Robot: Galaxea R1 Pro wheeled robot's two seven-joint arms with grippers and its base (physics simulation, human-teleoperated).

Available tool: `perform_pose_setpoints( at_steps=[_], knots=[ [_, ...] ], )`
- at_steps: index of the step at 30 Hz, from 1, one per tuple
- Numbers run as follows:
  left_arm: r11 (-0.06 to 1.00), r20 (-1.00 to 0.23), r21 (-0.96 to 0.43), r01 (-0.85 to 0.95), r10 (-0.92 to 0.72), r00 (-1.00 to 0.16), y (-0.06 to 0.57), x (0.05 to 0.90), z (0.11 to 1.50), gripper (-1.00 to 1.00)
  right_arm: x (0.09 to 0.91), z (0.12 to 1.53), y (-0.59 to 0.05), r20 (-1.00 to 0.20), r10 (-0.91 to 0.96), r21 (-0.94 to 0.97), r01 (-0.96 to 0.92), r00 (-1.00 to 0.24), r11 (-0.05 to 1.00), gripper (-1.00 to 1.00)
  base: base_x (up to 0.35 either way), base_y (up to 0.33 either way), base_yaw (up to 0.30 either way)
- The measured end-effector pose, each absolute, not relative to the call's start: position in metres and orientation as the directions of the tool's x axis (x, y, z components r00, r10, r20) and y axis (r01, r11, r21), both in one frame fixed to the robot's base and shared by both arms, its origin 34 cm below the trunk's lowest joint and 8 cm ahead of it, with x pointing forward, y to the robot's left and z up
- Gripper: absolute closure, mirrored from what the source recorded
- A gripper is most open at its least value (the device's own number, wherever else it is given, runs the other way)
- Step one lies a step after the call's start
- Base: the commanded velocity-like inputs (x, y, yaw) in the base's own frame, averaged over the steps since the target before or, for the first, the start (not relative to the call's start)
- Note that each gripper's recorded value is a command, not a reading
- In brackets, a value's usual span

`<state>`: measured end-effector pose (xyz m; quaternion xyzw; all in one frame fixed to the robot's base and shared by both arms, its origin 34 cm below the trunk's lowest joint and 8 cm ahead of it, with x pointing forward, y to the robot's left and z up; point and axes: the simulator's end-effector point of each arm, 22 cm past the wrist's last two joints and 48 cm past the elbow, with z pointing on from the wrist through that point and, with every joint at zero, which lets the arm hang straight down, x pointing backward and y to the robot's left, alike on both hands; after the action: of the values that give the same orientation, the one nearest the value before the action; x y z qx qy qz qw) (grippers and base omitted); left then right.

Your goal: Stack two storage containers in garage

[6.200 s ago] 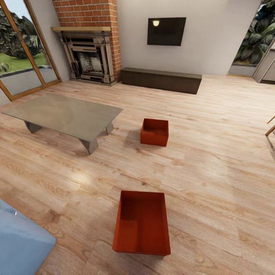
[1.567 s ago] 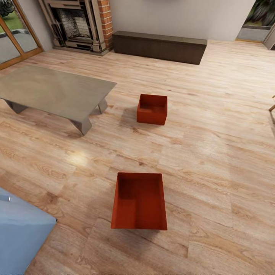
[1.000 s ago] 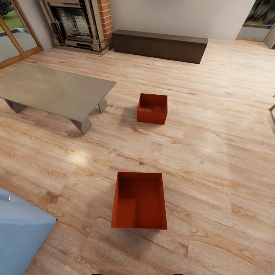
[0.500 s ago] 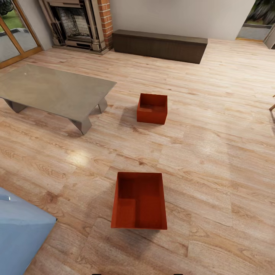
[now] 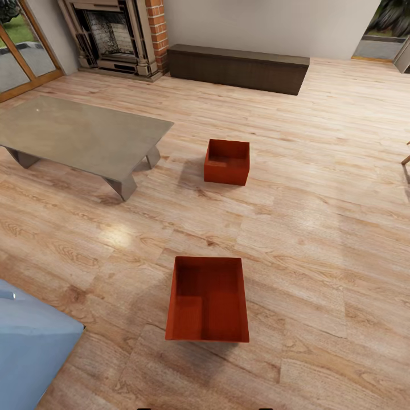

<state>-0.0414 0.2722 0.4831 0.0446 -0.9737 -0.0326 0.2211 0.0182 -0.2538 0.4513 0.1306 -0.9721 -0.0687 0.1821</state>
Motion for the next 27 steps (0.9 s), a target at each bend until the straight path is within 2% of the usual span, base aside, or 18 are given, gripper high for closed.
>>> perform_pose_setpoints(
  at_steps=[27],
  knots=[
    [0.994, 0.428, 0.083, -0.072, -0.101, -0.898, 0.2722, -0.0414, 0.4831, -1.0, 0.019, 0.451, -0.2581, 0.333, -0.282, 0.178, -0.234, -0.9, 0.956, -1.0, 0.0, 0.0, 0.0]
  ],
)
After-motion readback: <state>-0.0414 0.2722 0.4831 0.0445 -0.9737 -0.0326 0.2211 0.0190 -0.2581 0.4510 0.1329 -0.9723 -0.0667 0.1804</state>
